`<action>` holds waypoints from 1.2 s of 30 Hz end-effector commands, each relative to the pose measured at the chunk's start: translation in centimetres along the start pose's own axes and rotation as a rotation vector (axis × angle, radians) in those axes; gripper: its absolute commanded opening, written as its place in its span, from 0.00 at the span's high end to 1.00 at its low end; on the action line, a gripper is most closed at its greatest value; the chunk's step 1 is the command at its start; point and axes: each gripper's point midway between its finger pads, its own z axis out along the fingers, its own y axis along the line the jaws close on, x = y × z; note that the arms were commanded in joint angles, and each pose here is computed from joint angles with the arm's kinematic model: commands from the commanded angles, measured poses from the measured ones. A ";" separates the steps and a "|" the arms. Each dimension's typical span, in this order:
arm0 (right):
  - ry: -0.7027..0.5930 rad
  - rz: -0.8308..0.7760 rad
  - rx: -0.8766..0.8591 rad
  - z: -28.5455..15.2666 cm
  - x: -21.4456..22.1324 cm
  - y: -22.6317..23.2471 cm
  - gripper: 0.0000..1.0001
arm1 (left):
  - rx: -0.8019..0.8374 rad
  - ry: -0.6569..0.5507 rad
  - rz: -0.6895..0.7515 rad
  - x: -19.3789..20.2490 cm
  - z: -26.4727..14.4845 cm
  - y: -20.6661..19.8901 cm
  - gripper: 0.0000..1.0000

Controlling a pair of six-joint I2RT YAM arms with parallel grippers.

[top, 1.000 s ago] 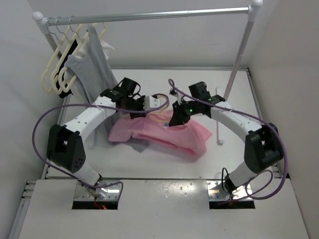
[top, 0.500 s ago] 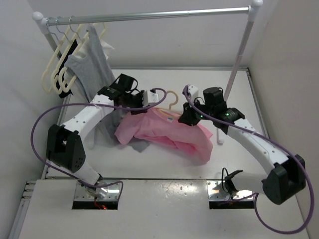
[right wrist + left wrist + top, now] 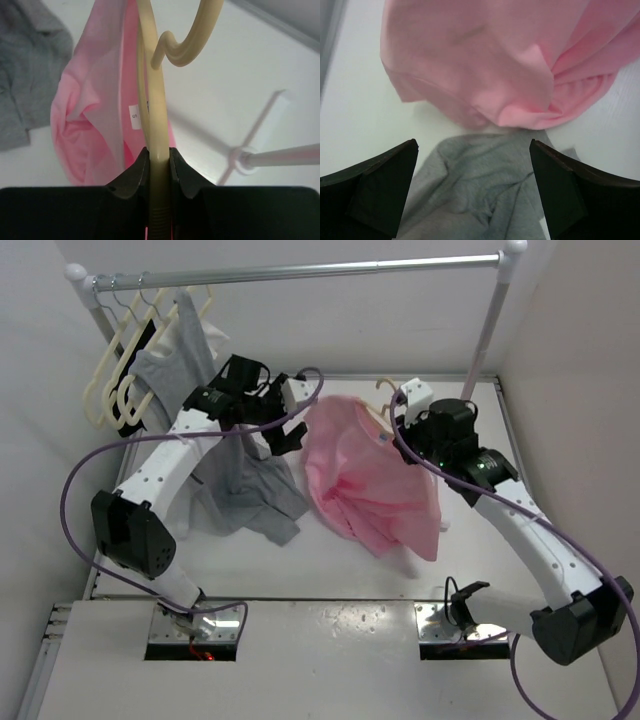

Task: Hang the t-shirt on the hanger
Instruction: Hang the hanger with tshirt onto the clothesline

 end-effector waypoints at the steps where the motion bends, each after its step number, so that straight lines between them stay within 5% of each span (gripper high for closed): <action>1: -0.217 -0.051 0.201 -4.9 -8.4 -4.0 1.00 | -0.076 -0.152 -0.024 -5.8 -3.4 1.2 0.00; 5: -0.306 -0.109 0.261 -8.6 -13.3 -5.4 1.00 | -0.132 -0.188 -0.012 -7.5 -5.3 1.3 0.00; 17: -0.594 -0.113 0.484 -19.9 -22.7 -9.0 1.00 | -0.021 -0.125 -0.080 -2.6 -3.9 -3.6 0.00; 23: -0.530 -0.053 0.650 -17.8 -23.7 -12.2 1.00 | 0.005 -0.125 -0.079 -2.3 -3.4 -4.5 0.00; 29: -0.635 0.023 0.676 -17.9 -25.7 -12.7 1.00 | 0.009 -0.130 -0.060 -2.0 -3.7 -5.5 0.00; 36: -0.496 0.005 0.725 -13.4 -25.1 -14.1 1.00 | -0.004 -0.132 -0.055 -1.9 -4.0 -5.6 0.00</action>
